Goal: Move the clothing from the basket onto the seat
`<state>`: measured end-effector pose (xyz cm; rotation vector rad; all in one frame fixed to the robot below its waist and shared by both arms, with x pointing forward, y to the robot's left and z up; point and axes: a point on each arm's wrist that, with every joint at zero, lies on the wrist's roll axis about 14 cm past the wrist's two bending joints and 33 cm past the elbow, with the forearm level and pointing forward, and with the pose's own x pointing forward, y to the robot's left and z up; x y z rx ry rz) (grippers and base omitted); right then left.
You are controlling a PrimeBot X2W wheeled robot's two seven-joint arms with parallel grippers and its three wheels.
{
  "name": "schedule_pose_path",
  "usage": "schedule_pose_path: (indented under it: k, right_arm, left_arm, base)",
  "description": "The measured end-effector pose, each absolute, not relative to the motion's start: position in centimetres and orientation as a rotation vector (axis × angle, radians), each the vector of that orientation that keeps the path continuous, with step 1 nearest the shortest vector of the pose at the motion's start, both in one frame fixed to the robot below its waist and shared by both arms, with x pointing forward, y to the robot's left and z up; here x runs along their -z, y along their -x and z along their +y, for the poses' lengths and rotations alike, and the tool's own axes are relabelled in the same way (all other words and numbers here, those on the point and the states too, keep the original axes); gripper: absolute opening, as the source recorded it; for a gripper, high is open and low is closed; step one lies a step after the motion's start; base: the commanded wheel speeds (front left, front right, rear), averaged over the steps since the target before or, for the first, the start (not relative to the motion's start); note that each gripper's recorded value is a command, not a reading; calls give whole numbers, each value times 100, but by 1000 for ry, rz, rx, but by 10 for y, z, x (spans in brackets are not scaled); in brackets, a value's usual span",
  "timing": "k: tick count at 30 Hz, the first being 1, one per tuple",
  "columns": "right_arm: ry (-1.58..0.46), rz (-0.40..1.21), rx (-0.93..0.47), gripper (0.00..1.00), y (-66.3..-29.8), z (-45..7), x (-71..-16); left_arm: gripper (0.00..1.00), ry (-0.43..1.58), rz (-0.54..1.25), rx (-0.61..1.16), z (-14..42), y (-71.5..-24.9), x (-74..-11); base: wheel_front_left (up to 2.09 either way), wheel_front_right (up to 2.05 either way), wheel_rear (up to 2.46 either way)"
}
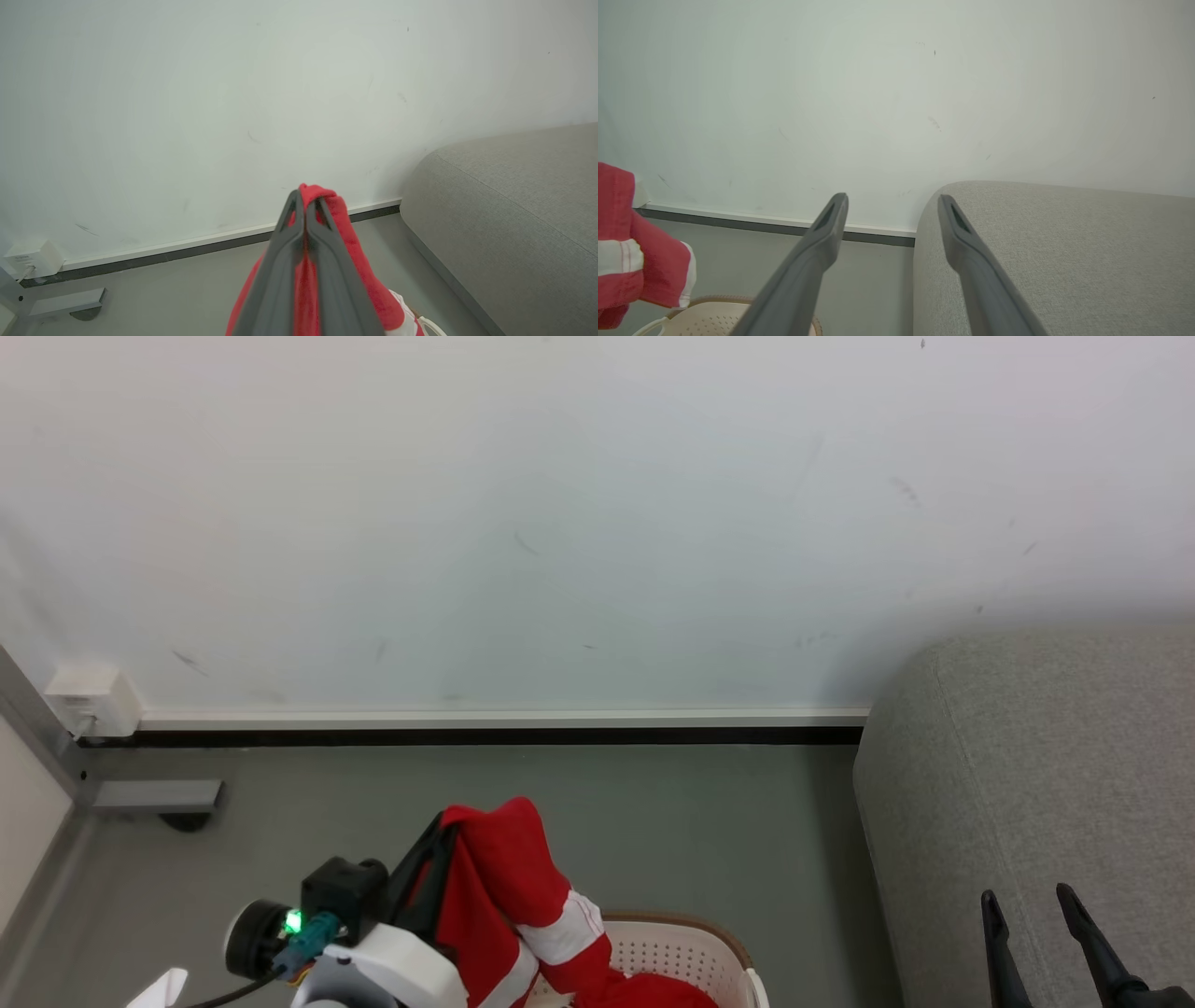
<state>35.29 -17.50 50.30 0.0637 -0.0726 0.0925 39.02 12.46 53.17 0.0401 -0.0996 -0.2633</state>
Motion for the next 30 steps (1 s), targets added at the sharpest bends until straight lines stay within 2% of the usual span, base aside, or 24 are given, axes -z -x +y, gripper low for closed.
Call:
schedule_pose_path:
  k: [11,25,30]
  right_arm:
    - [-70,-117,-176,100,-357,-151,-518]
    - [-61,-137,-639,100,-334,-31,-541]
    - [-58,-138,-700,100,-333,-17,-547]
  left_arm:
    - [0,-28,-127,327,105,-389,-544]
    - [0,34,-234,597,22,-367,-601]
    - [0,44,-258,733,-14,-349,-615]
  base:
    - [0,0,0]
    - [0,0,0]
    - [0,0,0]
